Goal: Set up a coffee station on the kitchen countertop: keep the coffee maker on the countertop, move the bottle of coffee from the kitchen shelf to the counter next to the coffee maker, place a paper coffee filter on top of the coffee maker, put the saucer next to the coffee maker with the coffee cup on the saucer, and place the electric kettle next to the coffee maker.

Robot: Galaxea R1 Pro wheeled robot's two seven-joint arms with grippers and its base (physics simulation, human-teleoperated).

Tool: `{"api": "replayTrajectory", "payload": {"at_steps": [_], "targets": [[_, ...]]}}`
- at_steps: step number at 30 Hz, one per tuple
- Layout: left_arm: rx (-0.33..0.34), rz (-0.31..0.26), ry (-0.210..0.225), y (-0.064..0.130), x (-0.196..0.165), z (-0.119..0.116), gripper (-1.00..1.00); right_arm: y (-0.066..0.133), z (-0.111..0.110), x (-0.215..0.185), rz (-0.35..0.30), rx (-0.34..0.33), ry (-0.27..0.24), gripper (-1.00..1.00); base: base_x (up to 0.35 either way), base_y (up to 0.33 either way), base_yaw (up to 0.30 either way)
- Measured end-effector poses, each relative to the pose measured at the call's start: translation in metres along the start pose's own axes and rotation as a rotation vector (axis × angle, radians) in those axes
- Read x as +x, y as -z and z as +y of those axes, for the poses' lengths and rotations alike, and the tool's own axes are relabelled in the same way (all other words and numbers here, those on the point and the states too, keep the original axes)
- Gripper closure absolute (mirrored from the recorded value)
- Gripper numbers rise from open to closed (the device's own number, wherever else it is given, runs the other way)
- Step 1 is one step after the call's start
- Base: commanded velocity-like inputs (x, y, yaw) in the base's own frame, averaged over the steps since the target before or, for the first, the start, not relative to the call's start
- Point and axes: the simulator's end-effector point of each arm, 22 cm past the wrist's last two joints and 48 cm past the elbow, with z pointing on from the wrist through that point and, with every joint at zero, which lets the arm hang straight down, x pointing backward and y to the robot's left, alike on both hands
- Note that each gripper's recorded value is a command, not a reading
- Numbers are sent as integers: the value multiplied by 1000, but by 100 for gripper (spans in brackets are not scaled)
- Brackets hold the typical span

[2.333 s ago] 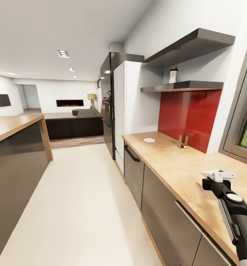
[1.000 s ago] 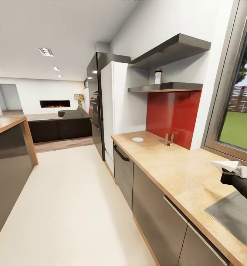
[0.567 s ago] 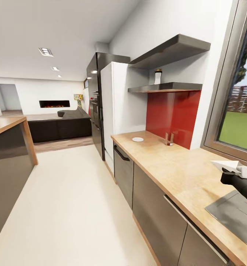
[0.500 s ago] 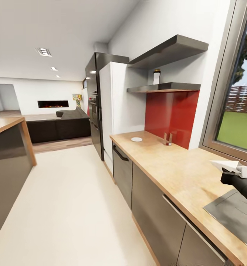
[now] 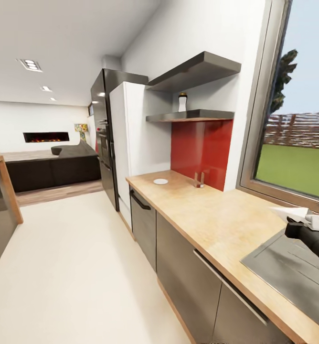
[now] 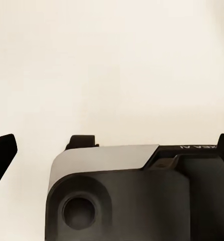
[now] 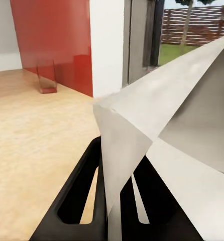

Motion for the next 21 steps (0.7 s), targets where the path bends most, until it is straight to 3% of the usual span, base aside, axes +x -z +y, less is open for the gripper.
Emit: {"api": "replayTrajectory", "payload": {"at_steps": [3, 4, 7, 11, 15, 21], "targets": [[0, -2, 0, 0, -1, 0, -100, 1, 5, -2, -4, -25, 1, 100, 0, 0, -245], [0, -3, 0, 0, -1, 0, -100, 2, 16, -4, -13, -75, 5, 100, 0, 0, -243], [0, -6, 0, 0, -2, 0, -100, 5, 25, -14, -61, -121, 32, 100, -2, 0, -242], [0, -9, 0, 0, -3, 0, -100, 16, 14, -25, -116, -135, 48, 100, -169, 22, -176], [0, -9, 0, 0, -4, 0, -100, 26, 13, -29, -129, -196, 65, 100, -291, 84, -62], [0, -13, 1, 0, -5, 0, -100, 30, 16, -22, -105, -226, 116, 100, -127, 52, -187]]}}
